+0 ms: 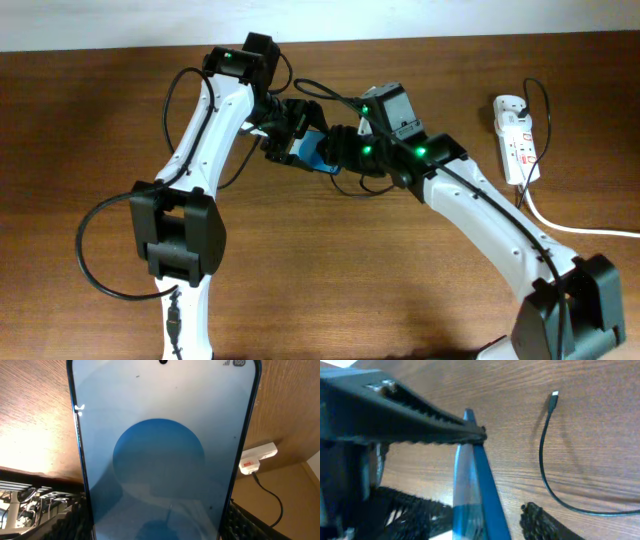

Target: Plug charger to phone and switch on socket

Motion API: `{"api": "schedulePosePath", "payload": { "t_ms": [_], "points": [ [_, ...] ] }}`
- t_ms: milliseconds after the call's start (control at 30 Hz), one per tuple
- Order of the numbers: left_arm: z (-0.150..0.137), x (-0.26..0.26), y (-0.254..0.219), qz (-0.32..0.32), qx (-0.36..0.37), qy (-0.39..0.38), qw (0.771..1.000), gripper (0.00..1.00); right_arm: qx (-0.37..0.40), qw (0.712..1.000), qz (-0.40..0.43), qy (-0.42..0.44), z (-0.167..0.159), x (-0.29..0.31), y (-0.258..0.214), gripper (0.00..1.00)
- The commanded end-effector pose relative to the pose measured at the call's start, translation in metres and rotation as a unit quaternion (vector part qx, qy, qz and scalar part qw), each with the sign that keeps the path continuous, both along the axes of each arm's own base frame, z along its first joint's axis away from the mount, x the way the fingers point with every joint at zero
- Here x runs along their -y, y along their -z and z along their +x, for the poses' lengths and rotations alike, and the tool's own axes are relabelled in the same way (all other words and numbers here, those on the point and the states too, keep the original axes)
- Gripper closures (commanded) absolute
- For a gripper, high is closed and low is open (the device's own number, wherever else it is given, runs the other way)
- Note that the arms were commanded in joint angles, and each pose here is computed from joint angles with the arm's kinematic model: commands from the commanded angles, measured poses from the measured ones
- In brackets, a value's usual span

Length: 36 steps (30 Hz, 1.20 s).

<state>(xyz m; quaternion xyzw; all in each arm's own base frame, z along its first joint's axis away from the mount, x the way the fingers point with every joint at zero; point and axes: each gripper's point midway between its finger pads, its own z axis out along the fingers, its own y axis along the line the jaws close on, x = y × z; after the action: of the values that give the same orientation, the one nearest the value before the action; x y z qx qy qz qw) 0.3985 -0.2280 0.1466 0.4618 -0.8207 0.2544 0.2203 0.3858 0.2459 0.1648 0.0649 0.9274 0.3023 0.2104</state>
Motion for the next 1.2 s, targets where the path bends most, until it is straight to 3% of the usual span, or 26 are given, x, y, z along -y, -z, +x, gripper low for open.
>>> {"api": "schedulePosePath", "payload": {
  "t_ms": [0,200,500,700,833,1067,1167],
  "points": [
    [-0.002,0.011,-0.011,-0.019,0.004,0.005,1.000,1.00,0.000,1.000,-0.001,0.003,0.008,-0.006,0.008,0.49],
    [-0.004,0.015,-0.011,-0.019,0.004,0.010,1.000,1.00,-0.004,1.000,-0.003,0.003,0.011,-0.007,0.016,0.65],
    [-0.004,0.015,-0.011,-0.019,0.004,0.009,1.000,1.00,-0.006,1.000,-0.001,0.001,0.011,-0.008,0.016,0.71],
    [-0.004,0.015,-0.011,-0.019,0.004,0.009,1.000,1.00,-0.009,1.000,0.006,-0.006,0.009,-0.011,0.015,0.81],
    [-0.004,0.015,-0.011,-0.019,0.004,0.009,1.000,1.00,-0.009,1.000,0.006,-0.006,0.009,-0.011,0.015,0.95],
    [-0.004,0.015,-0.011,-0.019,0.005,0.010,1.000,1.00,-0.009,1.000,0.006,0.005,0.014,-0.002,0.015,0.96],
    [-0.003,0.013,-0.010,-0.020,0.051,0.062,0.997,1.00,-0.011,0.999,0.005,0.041,0.023,0.031,0.006,0.96]
  ]
}}
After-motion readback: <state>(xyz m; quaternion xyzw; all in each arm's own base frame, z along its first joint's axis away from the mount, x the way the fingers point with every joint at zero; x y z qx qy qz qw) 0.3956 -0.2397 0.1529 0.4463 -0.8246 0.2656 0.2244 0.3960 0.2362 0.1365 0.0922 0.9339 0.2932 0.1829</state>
